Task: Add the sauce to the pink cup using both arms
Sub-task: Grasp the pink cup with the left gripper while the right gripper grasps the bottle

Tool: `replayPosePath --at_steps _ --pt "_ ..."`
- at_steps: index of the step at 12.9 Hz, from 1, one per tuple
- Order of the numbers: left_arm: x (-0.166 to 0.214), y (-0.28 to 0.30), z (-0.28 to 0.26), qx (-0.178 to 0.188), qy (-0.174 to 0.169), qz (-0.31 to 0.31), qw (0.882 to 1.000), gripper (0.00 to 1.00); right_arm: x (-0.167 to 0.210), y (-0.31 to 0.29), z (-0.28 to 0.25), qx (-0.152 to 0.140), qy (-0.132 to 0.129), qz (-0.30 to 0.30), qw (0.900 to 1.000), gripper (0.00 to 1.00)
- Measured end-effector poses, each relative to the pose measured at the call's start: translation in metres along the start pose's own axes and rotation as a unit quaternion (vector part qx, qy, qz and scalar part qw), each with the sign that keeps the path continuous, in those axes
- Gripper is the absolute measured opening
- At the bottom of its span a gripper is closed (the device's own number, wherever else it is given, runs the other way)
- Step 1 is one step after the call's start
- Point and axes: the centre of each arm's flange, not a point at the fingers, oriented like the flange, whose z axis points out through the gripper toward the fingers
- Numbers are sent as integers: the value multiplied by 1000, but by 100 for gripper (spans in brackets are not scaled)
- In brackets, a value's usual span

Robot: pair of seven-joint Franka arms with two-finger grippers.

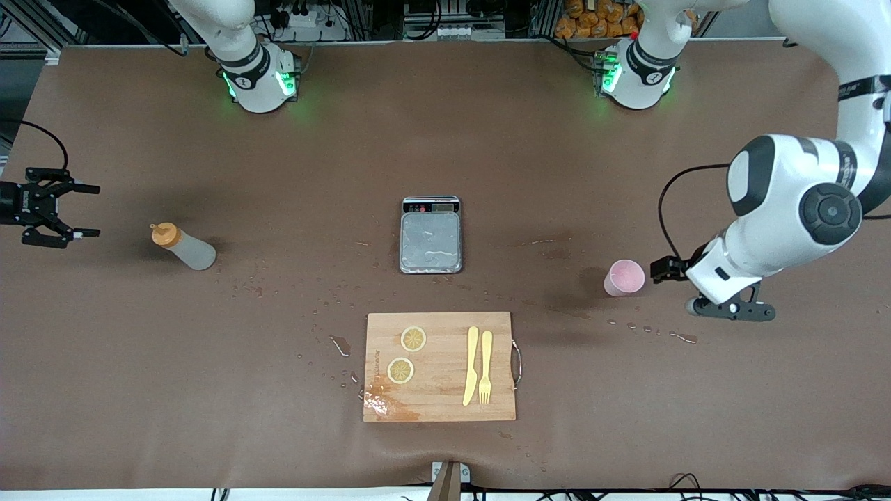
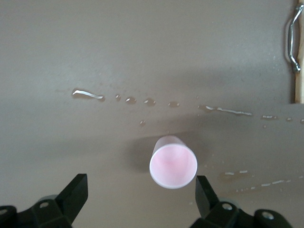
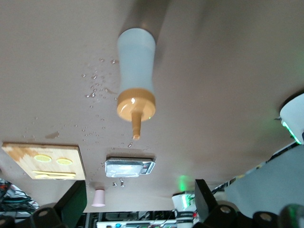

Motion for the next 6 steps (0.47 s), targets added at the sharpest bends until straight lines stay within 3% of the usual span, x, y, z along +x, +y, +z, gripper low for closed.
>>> replayPosePath --at_steps 6 --pt "27 28 65 -4 -18 6 1000 100 81 15 30 31 -93 59 993 100"
